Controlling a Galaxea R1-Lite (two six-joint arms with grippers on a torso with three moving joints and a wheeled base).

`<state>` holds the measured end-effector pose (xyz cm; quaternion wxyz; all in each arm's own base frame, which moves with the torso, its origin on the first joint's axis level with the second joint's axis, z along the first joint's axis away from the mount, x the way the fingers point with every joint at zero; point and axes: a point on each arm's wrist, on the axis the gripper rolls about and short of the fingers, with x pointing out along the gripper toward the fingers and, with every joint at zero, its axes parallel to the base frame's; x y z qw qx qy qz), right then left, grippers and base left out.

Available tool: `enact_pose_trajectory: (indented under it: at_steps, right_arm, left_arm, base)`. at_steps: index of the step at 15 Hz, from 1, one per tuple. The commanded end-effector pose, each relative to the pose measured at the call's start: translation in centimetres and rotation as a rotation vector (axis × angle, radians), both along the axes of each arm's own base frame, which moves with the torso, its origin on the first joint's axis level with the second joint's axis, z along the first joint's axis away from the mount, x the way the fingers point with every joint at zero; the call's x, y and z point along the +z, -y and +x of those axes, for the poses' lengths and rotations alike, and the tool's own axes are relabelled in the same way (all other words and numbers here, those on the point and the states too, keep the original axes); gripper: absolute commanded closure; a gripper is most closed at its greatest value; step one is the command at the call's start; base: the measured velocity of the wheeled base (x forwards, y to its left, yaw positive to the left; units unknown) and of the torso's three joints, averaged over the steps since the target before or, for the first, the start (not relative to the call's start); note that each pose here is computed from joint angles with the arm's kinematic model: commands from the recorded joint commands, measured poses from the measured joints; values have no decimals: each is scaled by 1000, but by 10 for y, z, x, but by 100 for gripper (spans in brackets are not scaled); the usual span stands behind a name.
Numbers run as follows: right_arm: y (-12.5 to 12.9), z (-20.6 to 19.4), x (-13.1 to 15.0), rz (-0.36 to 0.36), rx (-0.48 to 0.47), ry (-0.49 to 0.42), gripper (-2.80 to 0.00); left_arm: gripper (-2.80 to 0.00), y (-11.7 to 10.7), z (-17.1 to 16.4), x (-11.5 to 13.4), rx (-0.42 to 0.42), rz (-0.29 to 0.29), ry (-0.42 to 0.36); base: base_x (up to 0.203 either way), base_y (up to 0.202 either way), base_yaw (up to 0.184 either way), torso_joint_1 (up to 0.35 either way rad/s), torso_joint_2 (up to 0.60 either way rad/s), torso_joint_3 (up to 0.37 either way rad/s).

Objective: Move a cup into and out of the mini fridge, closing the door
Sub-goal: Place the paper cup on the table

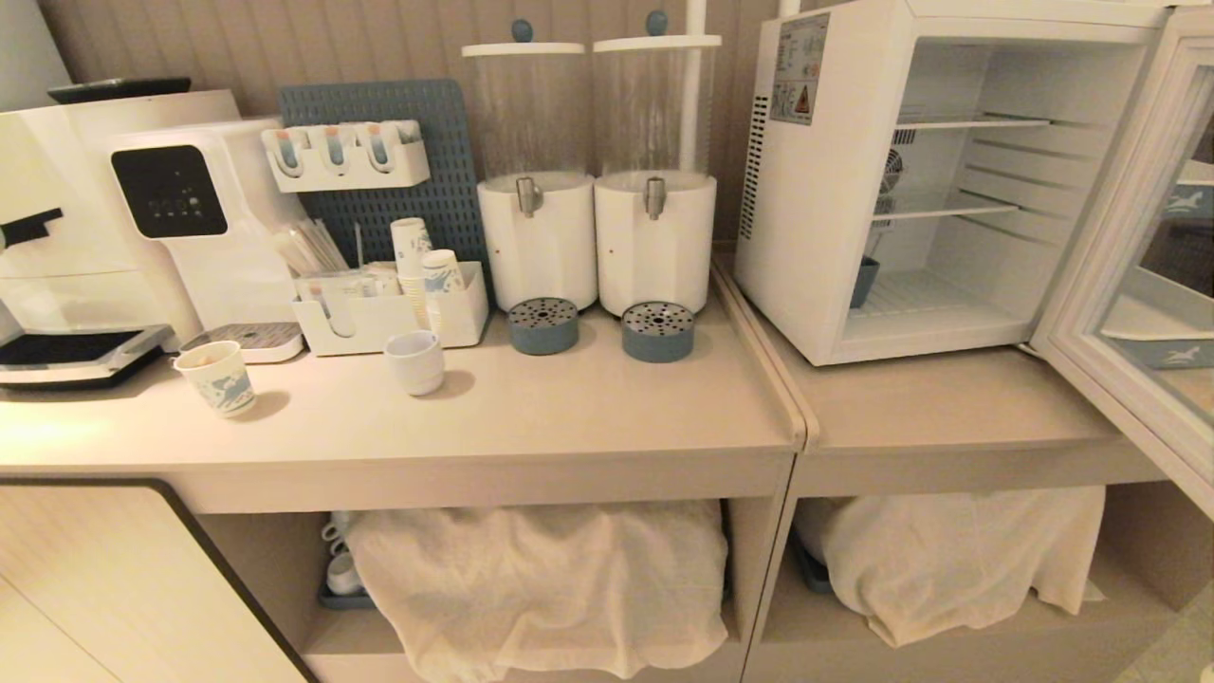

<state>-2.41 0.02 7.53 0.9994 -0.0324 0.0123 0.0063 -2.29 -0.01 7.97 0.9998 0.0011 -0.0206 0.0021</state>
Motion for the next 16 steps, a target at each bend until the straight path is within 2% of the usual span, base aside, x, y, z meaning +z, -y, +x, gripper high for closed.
enact_pose_trajectory:
  at_steps: [1,16]
  right_arm:
    - [0,0,0,-1,-1,-1,0]
    - [0,0,0,-1,1,-7,0]
  left_arm:
    - [0,0,2,-6,-1,-1,-20]
    - [0,0,2,-6,0,-4,-20]
  base:
    - [-1,130,-11,5,1,4]
    - [0,191,-1,2,3,1]
